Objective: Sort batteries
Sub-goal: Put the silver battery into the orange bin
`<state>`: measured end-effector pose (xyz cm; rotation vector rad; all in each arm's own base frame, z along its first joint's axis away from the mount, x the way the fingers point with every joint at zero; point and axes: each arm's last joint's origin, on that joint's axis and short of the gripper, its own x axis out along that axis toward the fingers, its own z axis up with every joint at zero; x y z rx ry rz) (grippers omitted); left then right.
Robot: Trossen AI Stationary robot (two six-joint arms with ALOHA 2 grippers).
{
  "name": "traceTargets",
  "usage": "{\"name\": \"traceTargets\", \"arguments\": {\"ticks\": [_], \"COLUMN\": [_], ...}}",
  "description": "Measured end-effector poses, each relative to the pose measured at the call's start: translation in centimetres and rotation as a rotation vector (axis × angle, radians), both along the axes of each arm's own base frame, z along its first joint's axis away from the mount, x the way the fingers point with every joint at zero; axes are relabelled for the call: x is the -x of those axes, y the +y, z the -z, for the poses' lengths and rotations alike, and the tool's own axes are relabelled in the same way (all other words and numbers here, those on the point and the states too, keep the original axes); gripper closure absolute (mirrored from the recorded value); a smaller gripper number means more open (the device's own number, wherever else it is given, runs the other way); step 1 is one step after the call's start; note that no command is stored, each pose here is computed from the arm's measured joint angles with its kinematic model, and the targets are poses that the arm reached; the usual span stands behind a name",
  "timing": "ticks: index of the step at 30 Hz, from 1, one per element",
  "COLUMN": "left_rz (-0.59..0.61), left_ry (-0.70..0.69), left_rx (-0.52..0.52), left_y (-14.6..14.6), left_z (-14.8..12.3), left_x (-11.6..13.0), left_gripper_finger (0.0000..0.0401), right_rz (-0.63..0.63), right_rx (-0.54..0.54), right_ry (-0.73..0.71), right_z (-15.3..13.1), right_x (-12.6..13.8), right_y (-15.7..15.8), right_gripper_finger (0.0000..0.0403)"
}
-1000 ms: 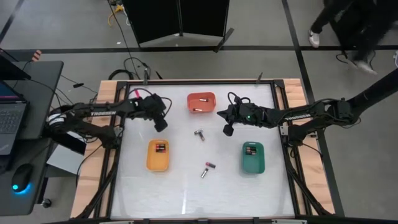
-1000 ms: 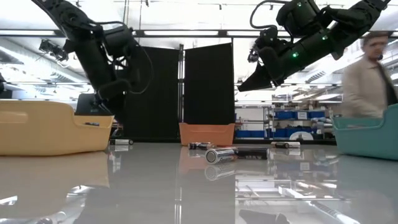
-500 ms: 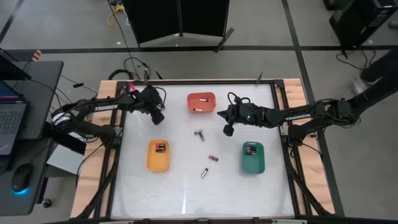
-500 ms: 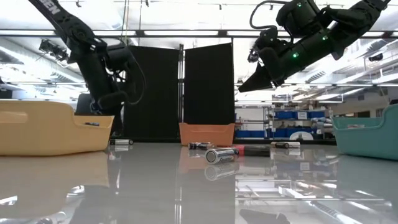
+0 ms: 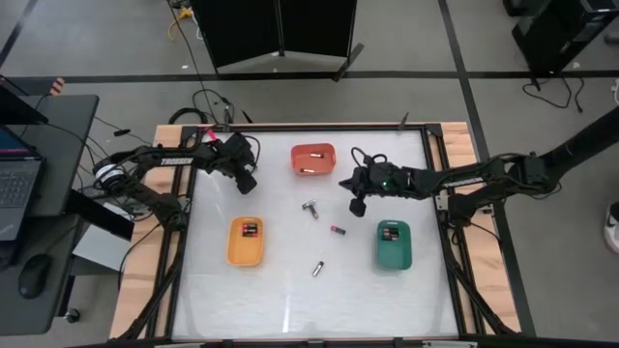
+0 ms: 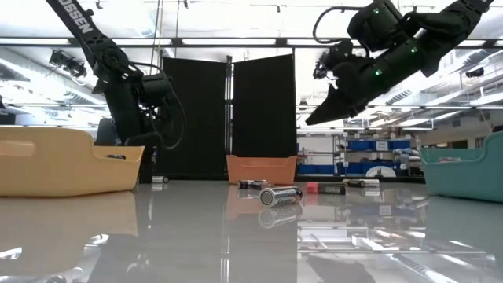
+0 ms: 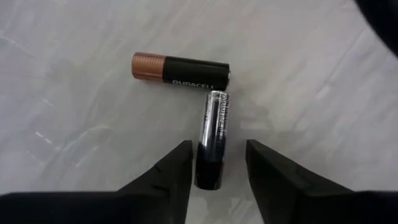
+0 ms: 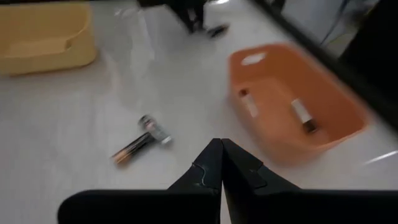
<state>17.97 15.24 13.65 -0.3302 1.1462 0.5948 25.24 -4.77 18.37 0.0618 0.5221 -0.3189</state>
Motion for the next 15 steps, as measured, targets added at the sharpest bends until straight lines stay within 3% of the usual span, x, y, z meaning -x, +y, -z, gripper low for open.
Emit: {"name": "traceTargets", "arguments": {"ticks": [8, 15], "left_rz": [0.0, 0.007], "left_ry": [0.0, -0.002], "left_rx": [0.0, -0.017], "left_y": [0.0, -0.2], "left_z": [0.0, -0.4], "left_x": [0.0, -0.1], "left_gripper_finger": [0.0355, 0.0355], "right_rz": [-0.01, 0.039], "right_rx": [-0.121, -0.152], "right_ry": [0.177, 0.269], "right_z": [3.5, 5.0], "right_x": [-0.5, -0.3], "right_y": [1.8, 2.0], "right_gripper_finger": [0.0389, 0.0389]}}
